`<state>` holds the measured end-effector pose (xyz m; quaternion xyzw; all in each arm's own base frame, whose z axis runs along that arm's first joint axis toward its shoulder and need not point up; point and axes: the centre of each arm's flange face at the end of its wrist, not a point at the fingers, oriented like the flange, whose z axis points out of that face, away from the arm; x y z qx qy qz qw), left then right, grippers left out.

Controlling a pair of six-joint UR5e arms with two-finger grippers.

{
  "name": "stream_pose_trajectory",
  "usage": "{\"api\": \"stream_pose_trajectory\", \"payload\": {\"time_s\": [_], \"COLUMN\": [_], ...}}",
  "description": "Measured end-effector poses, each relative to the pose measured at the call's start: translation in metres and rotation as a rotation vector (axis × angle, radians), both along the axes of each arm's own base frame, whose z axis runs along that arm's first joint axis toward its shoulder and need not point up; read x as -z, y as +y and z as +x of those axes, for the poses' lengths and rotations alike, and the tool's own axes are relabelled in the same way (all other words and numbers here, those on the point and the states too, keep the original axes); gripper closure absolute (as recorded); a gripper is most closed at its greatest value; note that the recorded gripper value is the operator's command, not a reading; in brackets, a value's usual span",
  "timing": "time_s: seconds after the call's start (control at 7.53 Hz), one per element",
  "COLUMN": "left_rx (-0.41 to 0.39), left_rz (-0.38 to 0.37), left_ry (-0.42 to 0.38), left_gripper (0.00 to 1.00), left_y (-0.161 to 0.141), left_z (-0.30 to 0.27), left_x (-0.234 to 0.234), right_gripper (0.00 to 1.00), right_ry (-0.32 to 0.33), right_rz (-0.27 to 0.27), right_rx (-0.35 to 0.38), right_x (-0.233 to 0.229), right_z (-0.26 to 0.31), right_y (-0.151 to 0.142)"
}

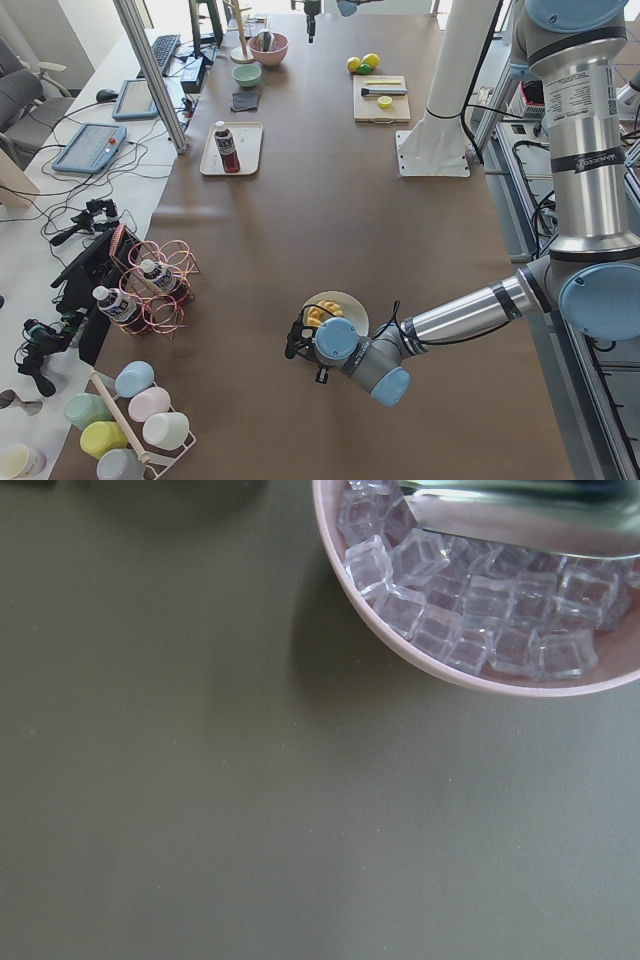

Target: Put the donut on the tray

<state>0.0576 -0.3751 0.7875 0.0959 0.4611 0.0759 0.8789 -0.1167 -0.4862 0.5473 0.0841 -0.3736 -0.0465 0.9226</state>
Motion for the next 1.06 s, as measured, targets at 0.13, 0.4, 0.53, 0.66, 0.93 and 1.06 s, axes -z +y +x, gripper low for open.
{"api": "stream_pose_trajectory", "payload": {"time_s": [0.13,0.4,0.53,0.66,0.93,1.06], "left_rx": [-0.001,-0.002,-0.002,-0.004,0.002,0.028], "left_rz": [0.0,0.001,0.0,0.002,0.007,-0.009], "left_ry": [0.001,0.001,0.001,0.003,0.032,0.064], "left_gripper": [1.0,1.0,1.0,1.0,1.0,1.0], "left_y": [0.0,-0.001,-0.001,-0.001,-0.007,-0.017], "left_z": [0.0,0.001,0.001,0.001,0.004,0.007], "left_x": [0.0,0.0,0.0,0.001,0.016,0.037], "right_gripper": [0.0,0.0,0.0,0.0,0.0,0.0], "right_ry": [0.0,0.001,0.001,0.001,-0.002,-0.009], "right_rz": [0.001,0.002,0.002,0.003,0.01,0.019], "right_rx": [0.0,-0.001,-0.001,-0.001,-0.001,-0.001], "right_x": [0.0,0.001,0.001,0.001,0.005,0.012], "right_z": [0.0,0.0,0.0,0.0,-0.001,-0.003], "right_y": [0.0,0.0,0.0,0.0,-0.003,-0.008]}}
